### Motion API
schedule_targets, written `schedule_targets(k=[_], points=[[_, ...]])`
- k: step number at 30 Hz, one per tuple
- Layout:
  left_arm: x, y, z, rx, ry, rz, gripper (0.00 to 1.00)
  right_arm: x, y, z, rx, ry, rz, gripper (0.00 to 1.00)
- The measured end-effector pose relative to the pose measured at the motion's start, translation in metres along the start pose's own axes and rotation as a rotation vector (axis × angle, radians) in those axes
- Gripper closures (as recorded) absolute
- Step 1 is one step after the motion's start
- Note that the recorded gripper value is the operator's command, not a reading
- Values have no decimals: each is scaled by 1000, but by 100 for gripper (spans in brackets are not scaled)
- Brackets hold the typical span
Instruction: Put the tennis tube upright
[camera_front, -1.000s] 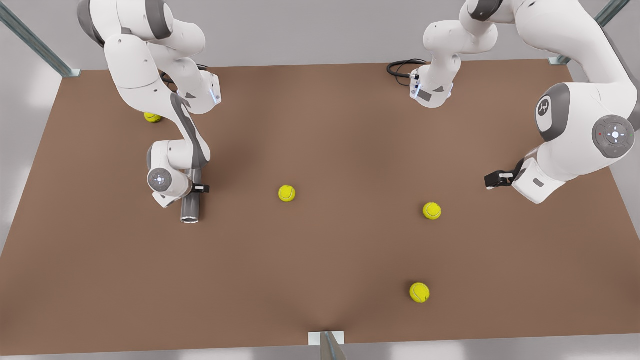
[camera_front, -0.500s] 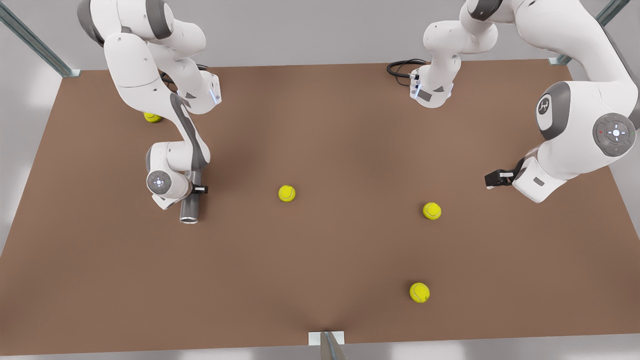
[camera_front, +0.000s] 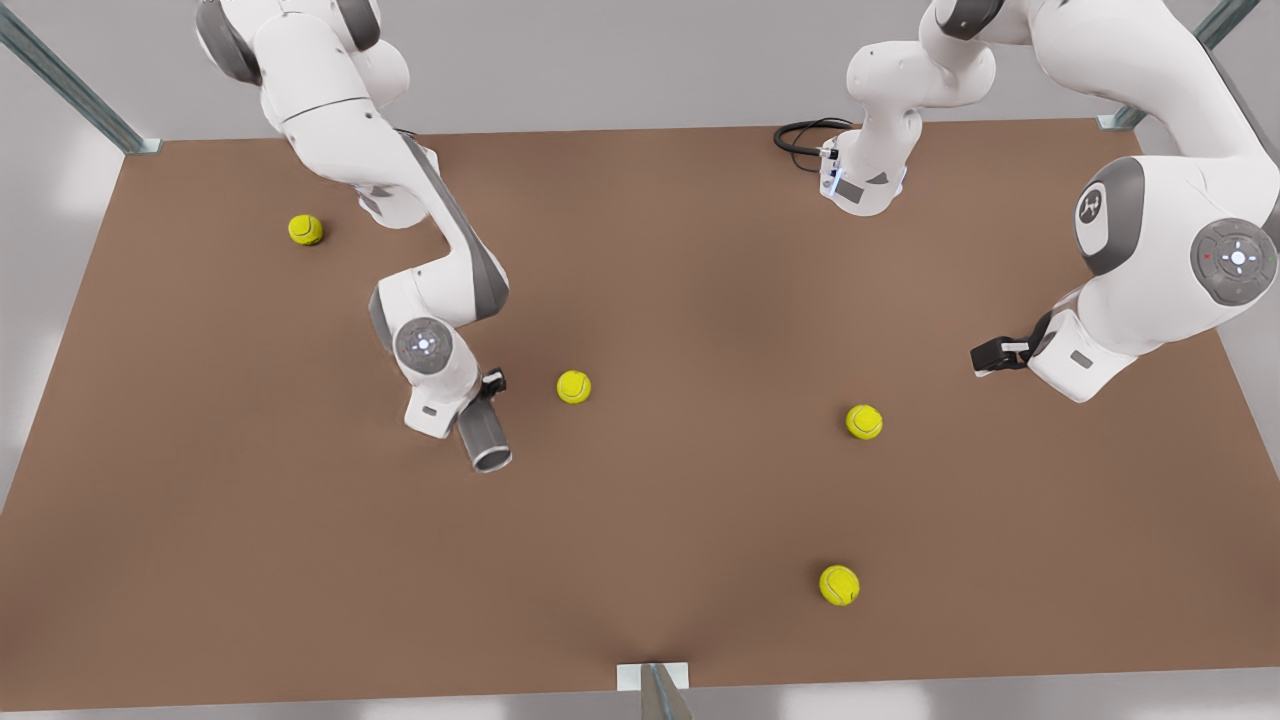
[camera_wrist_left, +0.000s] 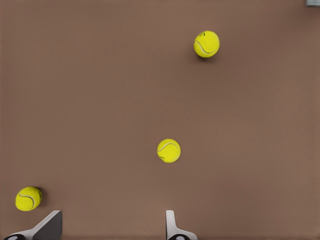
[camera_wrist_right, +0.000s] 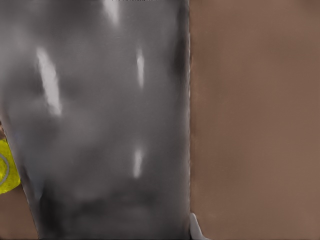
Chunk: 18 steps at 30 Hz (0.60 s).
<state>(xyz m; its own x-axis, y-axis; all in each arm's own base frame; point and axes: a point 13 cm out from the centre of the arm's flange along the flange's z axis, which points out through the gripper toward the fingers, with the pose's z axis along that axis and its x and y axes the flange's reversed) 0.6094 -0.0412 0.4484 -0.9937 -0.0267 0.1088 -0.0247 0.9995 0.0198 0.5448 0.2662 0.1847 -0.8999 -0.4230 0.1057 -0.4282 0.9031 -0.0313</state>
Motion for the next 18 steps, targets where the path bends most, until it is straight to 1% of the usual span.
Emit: schedule_targets(k=[3, 6, 9, 14, 18], points=[[0, -1, 0, 2, -1, -5, 0, -37, 119, -28, 24, -76, -215, 31], [0, -1, 0, 3, 0, -8, 0, -43, 215, -43, 77, -131, -410, 31], [-1, -1, 0, 4, 0, -12, 0, -51, 288, -45, 182, -190, -600, 31], [-1, -1, 1, 4, 1, -16, 0, -97, 305, -53, 306, -276, -790, 31], [-1, -1, 3, 4, 4, -20, 0, -120, 309, -33, 371, -289, -921, 30]])
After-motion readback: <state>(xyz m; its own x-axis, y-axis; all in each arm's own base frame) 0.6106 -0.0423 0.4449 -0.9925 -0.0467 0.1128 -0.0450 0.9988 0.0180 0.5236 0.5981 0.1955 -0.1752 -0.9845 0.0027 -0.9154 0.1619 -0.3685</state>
